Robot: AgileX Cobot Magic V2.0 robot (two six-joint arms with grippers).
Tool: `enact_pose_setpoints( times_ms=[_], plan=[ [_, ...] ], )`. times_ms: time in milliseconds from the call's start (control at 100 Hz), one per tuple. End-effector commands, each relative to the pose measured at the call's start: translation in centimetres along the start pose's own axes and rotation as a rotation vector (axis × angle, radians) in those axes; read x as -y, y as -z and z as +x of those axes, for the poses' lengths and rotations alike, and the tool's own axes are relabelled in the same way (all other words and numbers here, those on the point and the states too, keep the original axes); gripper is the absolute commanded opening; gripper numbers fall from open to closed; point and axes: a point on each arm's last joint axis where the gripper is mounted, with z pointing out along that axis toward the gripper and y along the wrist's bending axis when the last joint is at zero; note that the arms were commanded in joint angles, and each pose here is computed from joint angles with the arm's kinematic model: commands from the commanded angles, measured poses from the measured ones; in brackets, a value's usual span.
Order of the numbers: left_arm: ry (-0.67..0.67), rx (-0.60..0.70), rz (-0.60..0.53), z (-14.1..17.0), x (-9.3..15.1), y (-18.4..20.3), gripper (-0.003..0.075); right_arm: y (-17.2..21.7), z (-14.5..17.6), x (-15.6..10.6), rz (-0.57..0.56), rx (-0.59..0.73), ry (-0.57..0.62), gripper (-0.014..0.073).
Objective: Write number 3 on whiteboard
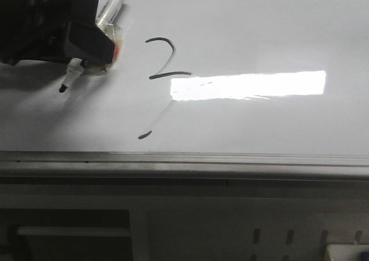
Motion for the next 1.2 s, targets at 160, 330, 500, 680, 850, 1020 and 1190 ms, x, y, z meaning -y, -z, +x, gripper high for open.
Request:
enact_pose_setpoints(
  times_ms=[160,330,500,680,850,1020,1190],
  plan=[
    [0.02,0.1,-0.094,-1.3,-1.0,0.0,0.0457,0.6,-1.4,0.4,0.027,0.109,-0.005,-0.0062],
    [0.032,0.149,-0.072,-2.3,-0.7,1.3,0.0536,0.6,-1.4,0.4,0.026,0.105,-0.005,-0.0062],
    [0.038,0.257,-0.017,-3.9,-0.1,4.9,0.0535,0.6,-1.2,0.3,0.022,0.083,-0.005,-0.0062],
    [0.044,0.422,0.035,-5.1,0.2,10.1,0.0505,1.9,-1.3,0.5,0.058,0.172,0.023,-0.0062],
    [0.012,0.573,0.064,-4.3,0.0,15.1,0.0333,4.2,0.6,0.4,0.099,0.219,0.047,-0.0061],
    [-0.024,0.641,0.119,-1.1,-0.3,18.4,0.0089,6.9,4.0,0.7,0.239,0.273,-0.003,-0.0061],
    [-0.031,0.672,0.144,2.6,-0.9,19.5,-0.002,9.3,7.6,1.1,0.39,0.269,-0.002,-0.0062]
  ],
)
